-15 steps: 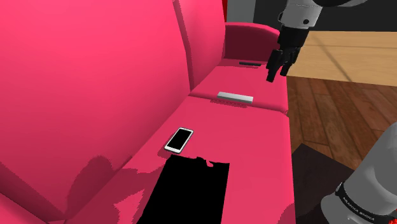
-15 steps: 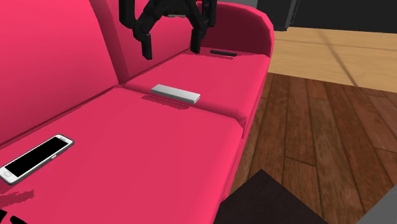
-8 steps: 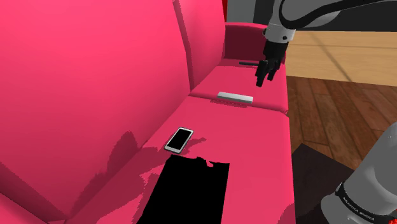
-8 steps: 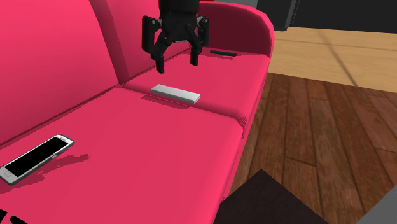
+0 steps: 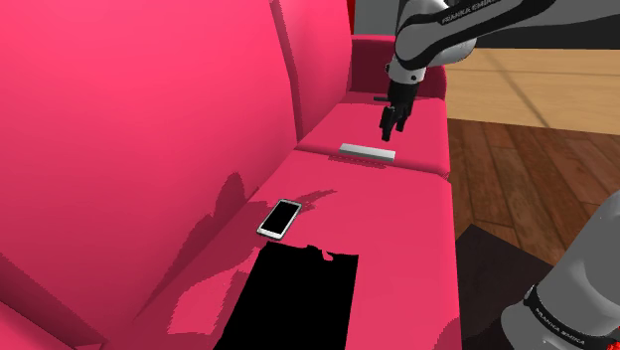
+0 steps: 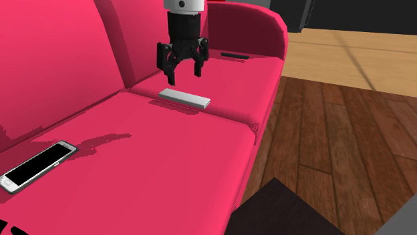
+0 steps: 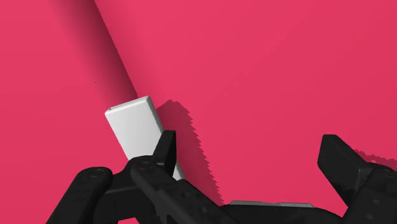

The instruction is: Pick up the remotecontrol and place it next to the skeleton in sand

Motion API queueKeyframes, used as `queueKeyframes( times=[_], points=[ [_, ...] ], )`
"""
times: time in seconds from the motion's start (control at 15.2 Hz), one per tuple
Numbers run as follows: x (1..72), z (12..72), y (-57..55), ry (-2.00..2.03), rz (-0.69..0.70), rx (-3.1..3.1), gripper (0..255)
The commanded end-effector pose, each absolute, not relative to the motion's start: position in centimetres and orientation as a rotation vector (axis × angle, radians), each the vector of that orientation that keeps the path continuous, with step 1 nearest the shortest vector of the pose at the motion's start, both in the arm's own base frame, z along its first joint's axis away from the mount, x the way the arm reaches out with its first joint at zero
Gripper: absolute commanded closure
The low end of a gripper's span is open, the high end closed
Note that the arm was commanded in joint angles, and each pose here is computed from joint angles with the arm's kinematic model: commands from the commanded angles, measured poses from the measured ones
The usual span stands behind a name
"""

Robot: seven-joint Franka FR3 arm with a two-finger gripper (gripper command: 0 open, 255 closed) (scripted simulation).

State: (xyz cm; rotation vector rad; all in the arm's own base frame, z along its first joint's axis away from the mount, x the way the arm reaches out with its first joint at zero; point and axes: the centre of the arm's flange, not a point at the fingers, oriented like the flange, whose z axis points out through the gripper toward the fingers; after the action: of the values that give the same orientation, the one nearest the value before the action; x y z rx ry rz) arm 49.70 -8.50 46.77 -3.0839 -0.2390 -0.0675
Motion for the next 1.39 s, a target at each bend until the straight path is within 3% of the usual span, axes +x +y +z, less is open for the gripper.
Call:
queueKeyframes(
  times=[0.0,0.79,1.32],
  points=[
    [51.9,45.4,-9.5,-0.274,-0.058,-3.086,0],
    [64.5,36.6,-14.0,-0.469,-0.005,-3.084,0],
    [64.5,32.6,-13.9,-0.469,-0.005,-3.084,0]
  ],
)
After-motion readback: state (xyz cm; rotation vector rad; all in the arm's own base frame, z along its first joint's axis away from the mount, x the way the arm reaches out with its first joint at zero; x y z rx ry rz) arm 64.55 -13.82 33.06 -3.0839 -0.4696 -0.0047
